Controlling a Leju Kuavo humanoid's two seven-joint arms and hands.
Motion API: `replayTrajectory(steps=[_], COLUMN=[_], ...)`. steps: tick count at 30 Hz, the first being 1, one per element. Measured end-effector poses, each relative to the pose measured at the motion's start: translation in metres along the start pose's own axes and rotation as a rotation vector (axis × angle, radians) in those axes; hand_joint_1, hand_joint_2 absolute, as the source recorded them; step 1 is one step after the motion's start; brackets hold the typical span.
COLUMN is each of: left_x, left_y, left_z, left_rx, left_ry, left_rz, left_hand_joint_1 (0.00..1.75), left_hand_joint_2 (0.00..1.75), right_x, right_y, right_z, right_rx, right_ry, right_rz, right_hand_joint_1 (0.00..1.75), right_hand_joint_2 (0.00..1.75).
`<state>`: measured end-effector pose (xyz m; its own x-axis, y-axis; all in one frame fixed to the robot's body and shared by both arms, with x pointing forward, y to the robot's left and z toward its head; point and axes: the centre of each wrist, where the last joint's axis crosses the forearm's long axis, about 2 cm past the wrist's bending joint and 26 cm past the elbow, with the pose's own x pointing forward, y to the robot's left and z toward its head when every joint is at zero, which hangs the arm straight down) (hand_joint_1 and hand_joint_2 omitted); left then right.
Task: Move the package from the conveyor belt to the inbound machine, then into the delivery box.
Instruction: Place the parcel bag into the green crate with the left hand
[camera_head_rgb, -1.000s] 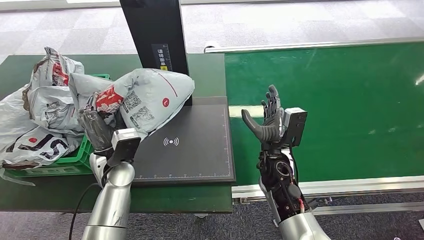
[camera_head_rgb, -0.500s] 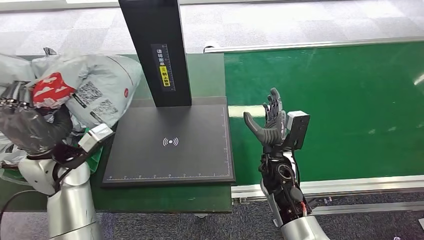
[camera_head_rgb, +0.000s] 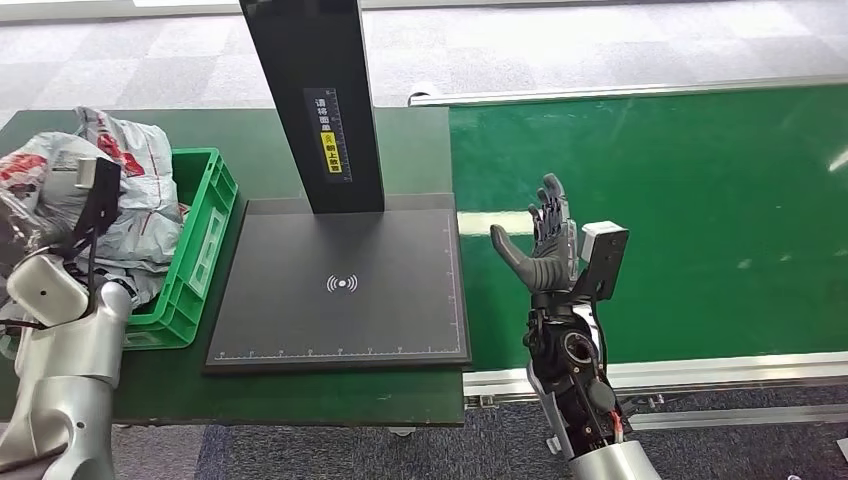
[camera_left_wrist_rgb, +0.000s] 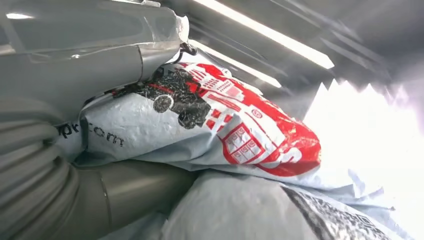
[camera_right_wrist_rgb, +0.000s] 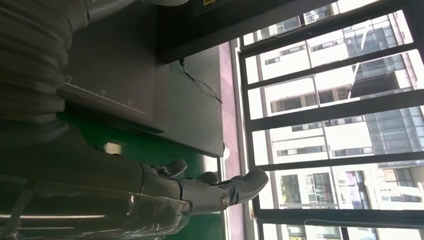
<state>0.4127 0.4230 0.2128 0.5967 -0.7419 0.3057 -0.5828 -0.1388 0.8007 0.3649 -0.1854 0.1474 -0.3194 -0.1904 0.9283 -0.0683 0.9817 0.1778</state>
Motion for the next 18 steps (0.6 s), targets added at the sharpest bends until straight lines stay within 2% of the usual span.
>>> replayTrajectory(steps=[2, 5, 6, 9, 10, 18], left_x=[-0.009, -0.021, -0.025, -0.037, -0.040, -0.049], left_y=[-0.017, -0.031, -0.034, -0.040, -0.041, -0.044], left_z=[0.001, 0.002, 0.002, 0.003, 0.004, 0.009], left_rx=[-0.093, -0.191, -0.219, -0.270, -0.276, -0.293], left_ry=[-0.007, 0.001, 0.009, 0.028, 0.026, -0.034], left_rz=[-0.079, -0.156, -0.171, -0.154, -0.129, 0.012], left_hand_joint_1=[1.75, 1.75, 1.62, 0.35, 0.04, 0.00], left_hand_joint_2=[1.75, 1.75, 1.75, 1.75, 1.75, 1.75], right_x=[0.001, 0.001, 0.001, 0.001, 0.001, 0.003], right_y=[0.000, 0.000, 0.000, 0.001, 0.002, 0.003], right_z=[0.000, 0.001, 0.001, 0.001, 0.001, 0.001], right_rx=[0.011, 0.022, 0.028, 0.048, 0.053, 0.072], right_ry=[0.000, 0.002, 0.003, 0.003, 0.002, 0.003], right_rz=[-0.001, -0.001, -0.003, -0.005, -0.005, -0.005], right_hand_joint_1=[0.00, 0.00, 0.00, 0.00, 0.00, 0.00], right_hand_joint_2=[1.75, 1.75, 1.75, 1.75, 1.75, 1.75])
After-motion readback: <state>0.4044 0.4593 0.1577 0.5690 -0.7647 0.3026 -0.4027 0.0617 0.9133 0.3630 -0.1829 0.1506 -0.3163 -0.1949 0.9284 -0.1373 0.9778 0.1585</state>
